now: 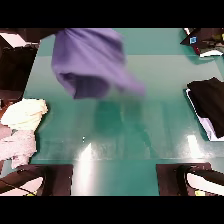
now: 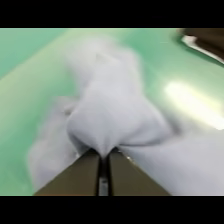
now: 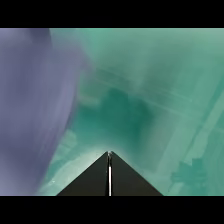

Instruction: Fold the shirts.

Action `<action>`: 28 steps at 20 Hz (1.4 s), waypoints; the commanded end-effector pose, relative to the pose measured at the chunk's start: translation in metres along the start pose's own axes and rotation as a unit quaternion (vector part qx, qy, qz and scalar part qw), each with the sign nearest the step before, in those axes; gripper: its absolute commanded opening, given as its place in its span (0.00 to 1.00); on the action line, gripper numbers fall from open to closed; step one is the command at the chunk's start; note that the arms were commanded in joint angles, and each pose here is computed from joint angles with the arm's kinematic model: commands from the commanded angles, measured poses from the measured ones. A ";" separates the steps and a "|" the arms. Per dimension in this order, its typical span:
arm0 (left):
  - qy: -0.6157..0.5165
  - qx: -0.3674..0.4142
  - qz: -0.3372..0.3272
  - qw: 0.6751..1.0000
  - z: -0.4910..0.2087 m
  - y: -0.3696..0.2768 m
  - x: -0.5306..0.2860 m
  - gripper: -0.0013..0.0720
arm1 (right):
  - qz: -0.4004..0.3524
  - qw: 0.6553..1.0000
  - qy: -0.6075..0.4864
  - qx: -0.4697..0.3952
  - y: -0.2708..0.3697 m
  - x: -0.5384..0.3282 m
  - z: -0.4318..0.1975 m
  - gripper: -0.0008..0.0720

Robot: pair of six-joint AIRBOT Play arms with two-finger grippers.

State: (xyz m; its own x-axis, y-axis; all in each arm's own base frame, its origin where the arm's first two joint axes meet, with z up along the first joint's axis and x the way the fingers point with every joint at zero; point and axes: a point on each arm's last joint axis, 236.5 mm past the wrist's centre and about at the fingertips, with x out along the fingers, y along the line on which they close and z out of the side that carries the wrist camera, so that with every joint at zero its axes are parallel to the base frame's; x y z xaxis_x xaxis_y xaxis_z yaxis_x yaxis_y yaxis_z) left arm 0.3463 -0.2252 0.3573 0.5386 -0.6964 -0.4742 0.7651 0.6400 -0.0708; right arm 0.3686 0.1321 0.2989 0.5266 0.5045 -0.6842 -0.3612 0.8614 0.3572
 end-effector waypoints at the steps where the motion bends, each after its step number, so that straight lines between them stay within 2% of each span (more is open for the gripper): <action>1: 0.022 0.011 -0.066 0.998 -0.010 -0.035 0.041 0.05 | 0.000 1.000 0.010 0.008 -0.004 0.007 -0.006 0.03; 6: 0.103 -0.059 -0.091 0.989 -0.069 -0.005 0.171 0.06 | -0.001 1.000 0.011 0.009 -0.005 0.008 -0.007 0.03; 7: 0.126 -0.078 -0.081 0.986 -0.087 0.008 0.186 0.29 | -0.001 1.000 0.012 0.009 -0.005 0.007 -0.007 0.03; 8: 0.151 -0.101 -0.065 0.981 -0.104 0.022 0.193 0.70 | -0.002 1.000 0.015 0.009 -0.005 0.007 -0.008 0.03; 9: 0.176 -0.121 -0.046 0.976 -0.119 0.039 0.190 0.84 | -0.003 1.000 0.015 0.009 -0.006 0.007 -0.009 0.03; 14: 0.275 -0.219 -0.027 0.936 -0.183 0.089 0.138 0.84 | -0.053 0.998 0.016 0.010 -0.030 0.006 -0.009 0.03; 19: 0.371 -0.306 -0.066 0.875 -0.294 0.071 0.147 0.84 | -0.053 0.998 0.014 0.010 -0.030 0.006 -0.008 0.03; 23: 0.416 -0.353 -0.067 0.835 -0.372 0.051 0.154 0.84 | -0.053 0.998 0.014 0.010 -0.030 0.006 -0.008 0.03; 28: 0.383 -0.402 -0.077 0.828 -0.393 0.035 0.174 0.84 | -0.054 0.998 0.009 0.010 -0.030 0.006 -0.006 0.03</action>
State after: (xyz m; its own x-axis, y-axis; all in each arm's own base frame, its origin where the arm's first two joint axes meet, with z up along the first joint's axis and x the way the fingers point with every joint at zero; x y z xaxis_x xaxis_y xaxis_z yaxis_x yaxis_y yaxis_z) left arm 0.3338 -0.1855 -0.0575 -0.1814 -0.5281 -0.8296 0.2044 0.8049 -0.5571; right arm 0.3770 0.1093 0.2792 0.5420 0.4094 -0.7339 -0.2894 0.9108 0.2944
